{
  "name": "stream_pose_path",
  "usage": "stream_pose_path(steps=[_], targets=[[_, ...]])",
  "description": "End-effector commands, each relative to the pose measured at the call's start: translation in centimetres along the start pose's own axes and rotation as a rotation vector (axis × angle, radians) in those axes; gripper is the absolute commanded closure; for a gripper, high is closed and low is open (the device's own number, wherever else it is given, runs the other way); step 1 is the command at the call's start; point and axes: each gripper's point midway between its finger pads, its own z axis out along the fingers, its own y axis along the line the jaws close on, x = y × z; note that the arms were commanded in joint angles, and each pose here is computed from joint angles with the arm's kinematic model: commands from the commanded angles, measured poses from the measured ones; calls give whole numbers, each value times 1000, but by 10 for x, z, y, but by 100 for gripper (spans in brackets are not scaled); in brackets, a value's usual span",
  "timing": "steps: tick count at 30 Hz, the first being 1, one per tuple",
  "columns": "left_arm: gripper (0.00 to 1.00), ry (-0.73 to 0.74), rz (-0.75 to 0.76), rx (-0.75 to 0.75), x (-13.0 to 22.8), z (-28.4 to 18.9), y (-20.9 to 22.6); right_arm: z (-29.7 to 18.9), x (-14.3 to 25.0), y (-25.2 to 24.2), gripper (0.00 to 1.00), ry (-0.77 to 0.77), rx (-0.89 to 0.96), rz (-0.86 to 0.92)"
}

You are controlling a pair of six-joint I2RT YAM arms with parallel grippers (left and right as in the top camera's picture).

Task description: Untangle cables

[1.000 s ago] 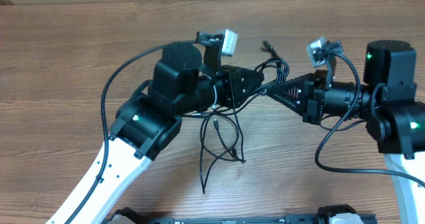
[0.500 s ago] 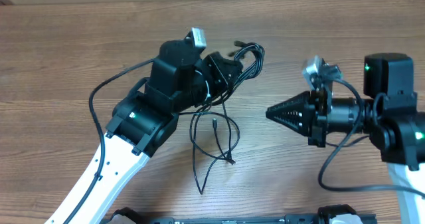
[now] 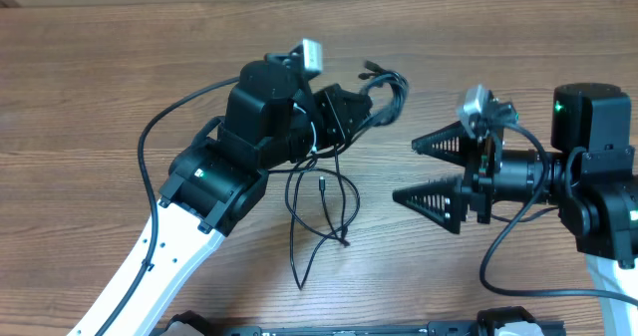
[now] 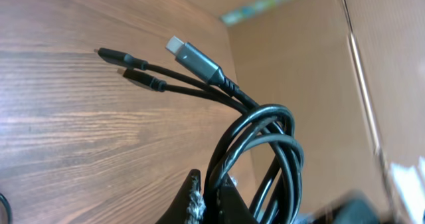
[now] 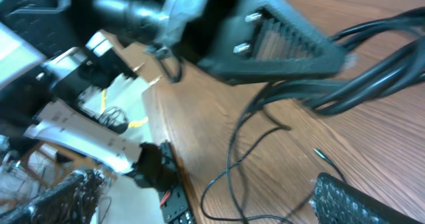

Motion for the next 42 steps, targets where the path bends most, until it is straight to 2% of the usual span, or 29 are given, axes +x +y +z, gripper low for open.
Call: stream_pose_path(steps=[1,5,12,19,25,33,42], targets=[[96,80,241,110,15,-5,-22,-1,-4,-14,0,-3,90,129],[96,104,282,137,20,-6,-26,-3,-9,-22,0,-22,137,176],[96,109,303,143,21,-7,-26,-3,-15,-22,0,-40,132,148],[96,108,313,143,21,-7,-26,-2,-30,-4,1,-84,22,74],[96,103,313,139,20,-6,-26,-2,-31,-4,3,-86,19,71],[96,45,253,77,8,-5,-17,-2,-27,-3,4,-74,18,93],[96,57,239,70,11,-5,-15,-2,-25,-3,5,-69,17,99]])
